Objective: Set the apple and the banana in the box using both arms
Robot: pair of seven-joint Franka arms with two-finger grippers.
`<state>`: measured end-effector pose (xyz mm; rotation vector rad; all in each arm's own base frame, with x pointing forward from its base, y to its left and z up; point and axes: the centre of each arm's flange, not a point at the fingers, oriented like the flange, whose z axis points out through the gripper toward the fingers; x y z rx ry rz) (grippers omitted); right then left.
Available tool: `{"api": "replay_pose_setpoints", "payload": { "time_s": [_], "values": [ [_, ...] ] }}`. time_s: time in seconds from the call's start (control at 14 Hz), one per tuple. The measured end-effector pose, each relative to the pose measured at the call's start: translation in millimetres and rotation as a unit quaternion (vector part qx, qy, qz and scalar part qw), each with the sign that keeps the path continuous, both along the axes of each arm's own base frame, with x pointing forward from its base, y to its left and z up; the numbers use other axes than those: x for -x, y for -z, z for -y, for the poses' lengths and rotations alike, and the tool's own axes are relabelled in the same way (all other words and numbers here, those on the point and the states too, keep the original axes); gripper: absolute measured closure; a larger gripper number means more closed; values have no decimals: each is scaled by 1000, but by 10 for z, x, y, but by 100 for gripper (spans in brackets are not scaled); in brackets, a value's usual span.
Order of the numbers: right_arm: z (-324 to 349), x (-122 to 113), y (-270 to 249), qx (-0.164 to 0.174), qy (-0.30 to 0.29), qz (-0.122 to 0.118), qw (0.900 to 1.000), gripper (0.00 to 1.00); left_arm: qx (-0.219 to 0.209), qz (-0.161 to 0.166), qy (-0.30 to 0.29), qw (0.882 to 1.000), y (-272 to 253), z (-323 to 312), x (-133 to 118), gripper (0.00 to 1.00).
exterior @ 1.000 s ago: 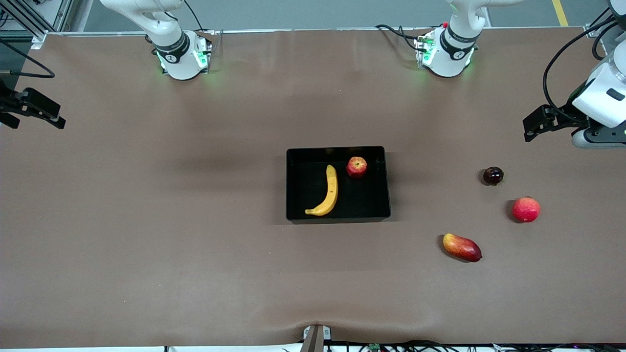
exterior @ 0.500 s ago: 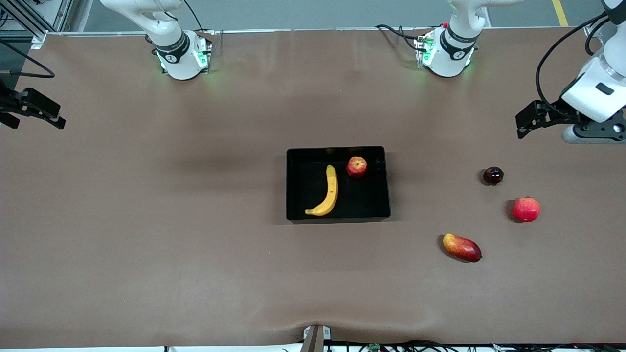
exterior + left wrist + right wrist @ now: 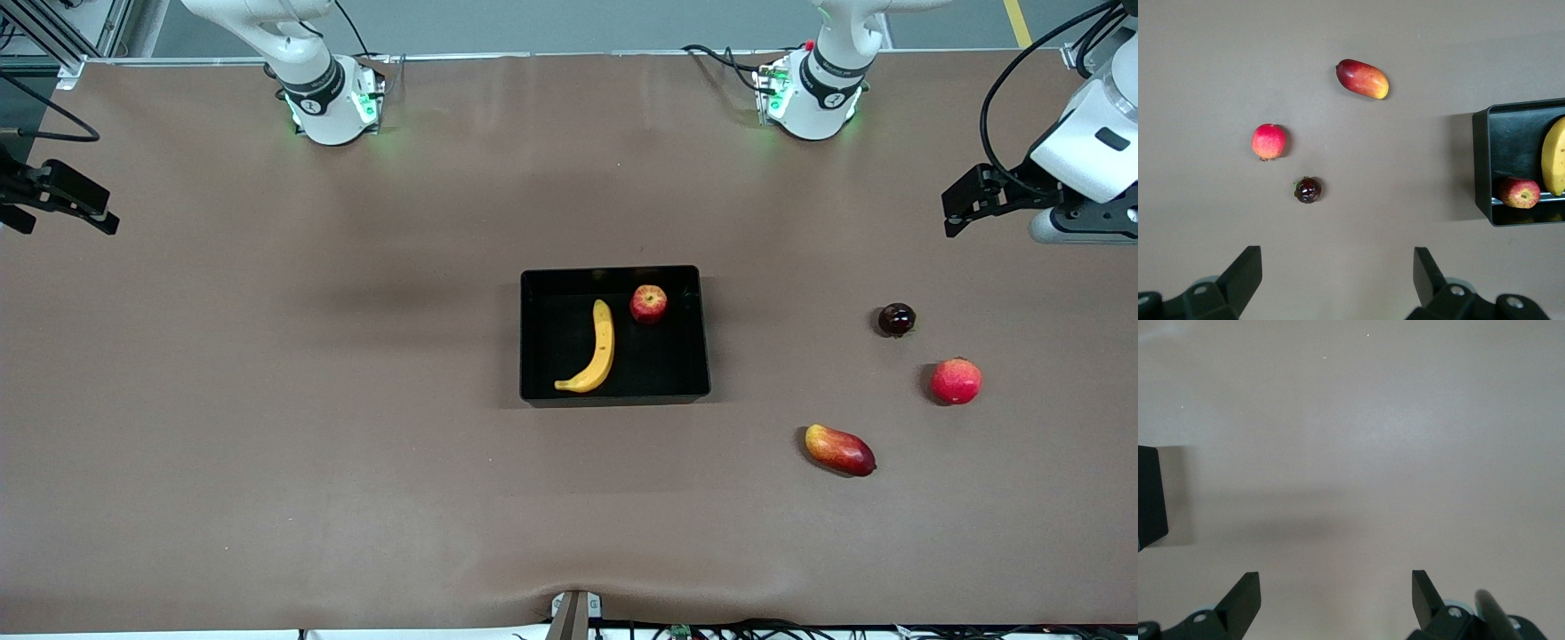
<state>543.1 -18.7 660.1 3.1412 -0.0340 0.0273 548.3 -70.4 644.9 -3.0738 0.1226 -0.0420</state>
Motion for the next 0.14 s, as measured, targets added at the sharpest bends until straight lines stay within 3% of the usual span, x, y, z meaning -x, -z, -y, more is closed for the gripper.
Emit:
{"api": "replay_pose_setpoints", "payload": {
  "time_s": [0.14],
  "values": [
    [0, 0, 0, 0, 0, 0, 1000, 0, 0, -1, 1, 1000, 2, 13, 4, 0]
  ]
}}
